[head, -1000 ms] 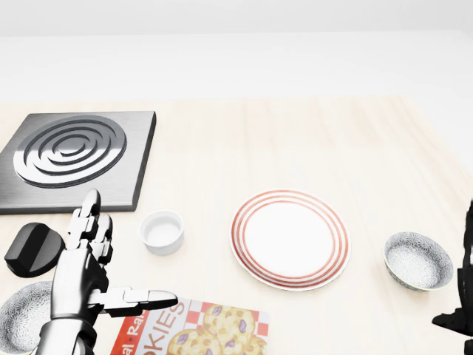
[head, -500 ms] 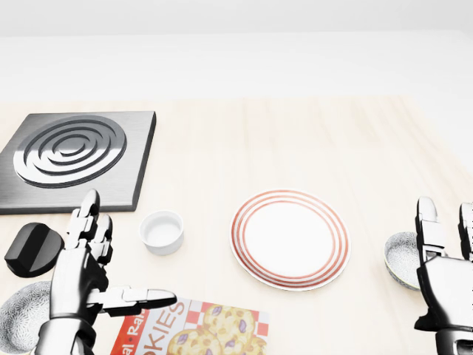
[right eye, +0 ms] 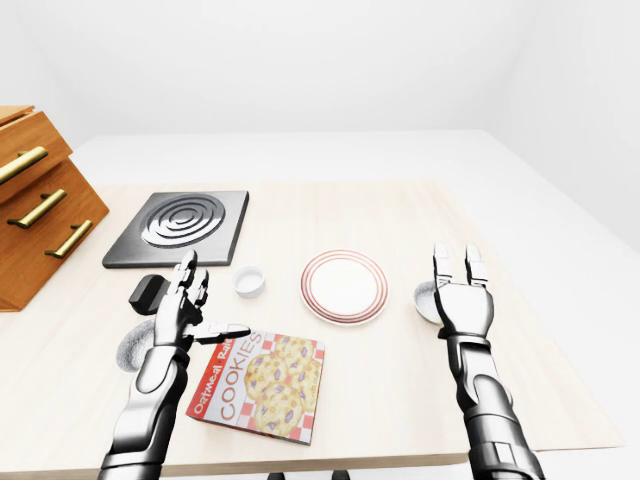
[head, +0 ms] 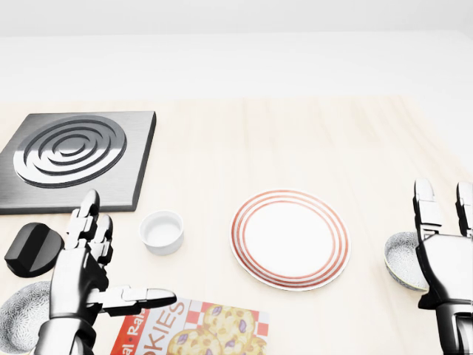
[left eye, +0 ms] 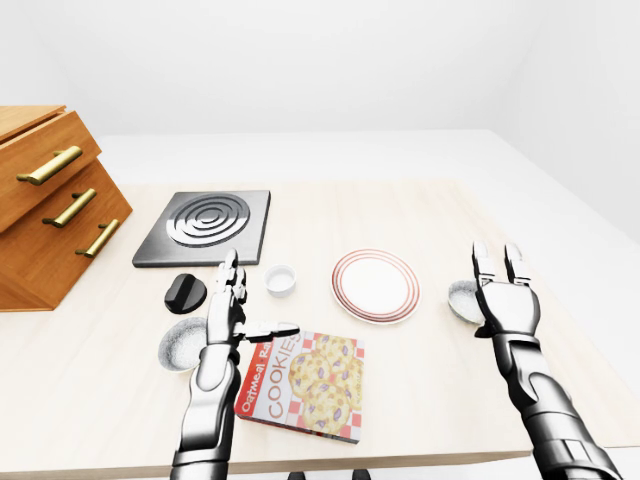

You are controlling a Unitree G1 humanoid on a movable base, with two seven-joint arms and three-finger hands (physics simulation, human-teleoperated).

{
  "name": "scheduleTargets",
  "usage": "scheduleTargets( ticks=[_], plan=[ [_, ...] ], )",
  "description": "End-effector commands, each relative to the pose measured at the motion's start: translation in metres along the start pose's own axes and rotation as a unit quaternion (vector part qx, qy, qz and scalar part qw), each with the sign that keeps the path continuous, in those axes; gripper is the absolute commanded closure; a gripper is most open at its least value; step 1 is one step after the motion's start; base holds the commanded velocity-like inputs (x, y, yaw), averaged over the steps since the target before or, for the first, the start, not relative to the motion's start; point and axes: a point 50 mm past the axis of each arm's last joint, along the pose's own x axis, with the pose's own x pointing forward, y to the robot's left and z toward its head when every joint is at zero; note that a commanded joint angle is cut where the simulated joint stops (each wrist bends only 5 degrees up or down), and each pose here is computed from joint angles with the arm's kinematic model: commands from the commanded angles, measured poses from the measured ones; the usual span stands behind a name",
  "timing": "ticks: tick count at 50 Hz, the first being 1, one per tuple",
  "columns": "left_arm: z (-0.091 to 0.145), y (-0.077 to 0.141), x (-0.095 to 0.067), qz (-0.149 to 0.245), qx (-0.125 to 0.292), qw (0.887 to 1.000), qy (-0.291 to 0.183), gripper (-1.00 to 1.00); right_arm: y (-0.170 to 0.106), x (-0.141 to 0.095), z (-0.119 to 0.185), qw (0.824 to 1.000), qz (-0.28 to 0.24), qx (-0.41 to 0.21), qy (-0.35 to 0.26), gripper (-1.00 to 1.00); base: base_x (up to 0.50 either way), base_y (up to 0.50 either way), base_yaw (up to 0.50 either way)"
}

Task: Pick the akita bowl next to the plate and place it on the plate.

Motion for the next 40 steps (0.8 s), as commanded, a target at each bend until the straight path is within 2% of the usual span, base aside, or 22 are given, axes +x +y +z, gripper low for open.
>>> scheduleTargets(
  ticks=[1, 12, 23, 32, 40],
  plan=[
    [-0.001, 0.0, 0.0, 0.0, 0.001, 1.0, 0.0, -1.0, -0.006, 0.013, 0.003, 1.0, -0.011, -0.003, -0.006, -1.0, 0.0, 0.0, 0.0],
    [0.0, 0.0, -0.001, 0.001, 0.0, 1.0, -0.001, -1.0, 0.005, 0.01, 0.006, 1.0, 0.017, -0.002, -0.007, -1.0, 0.0, 0.0, 0.0],
    [0.0, 0.0, -0.001, 0.0, -0.001, 1.0, -0.001, -1.0, 0.024, 0.007, 0.004, 0.998, 0.068, -0.003, 0.002, -1.0, 0.0, 0.0, 0.0],
    [0.0, 0.0, -0.001, 0.0, -0.001, 1.0, -0.001, -1.0, 0.025, 0.006, 0.0, 0.997, 0.074, 0.003, 0.012, -1.0, 0.0, 0.0, 0.0],
    [0.001, 0.0, -0.002, 0.0, -0.002, 1.0, 0.0, -1.0, 0.036, 0.01, -0.003, 0.993, 0.118, -0.011, 0.021, -1.0, 0.0, 0.0, 0.0]
  ],
)
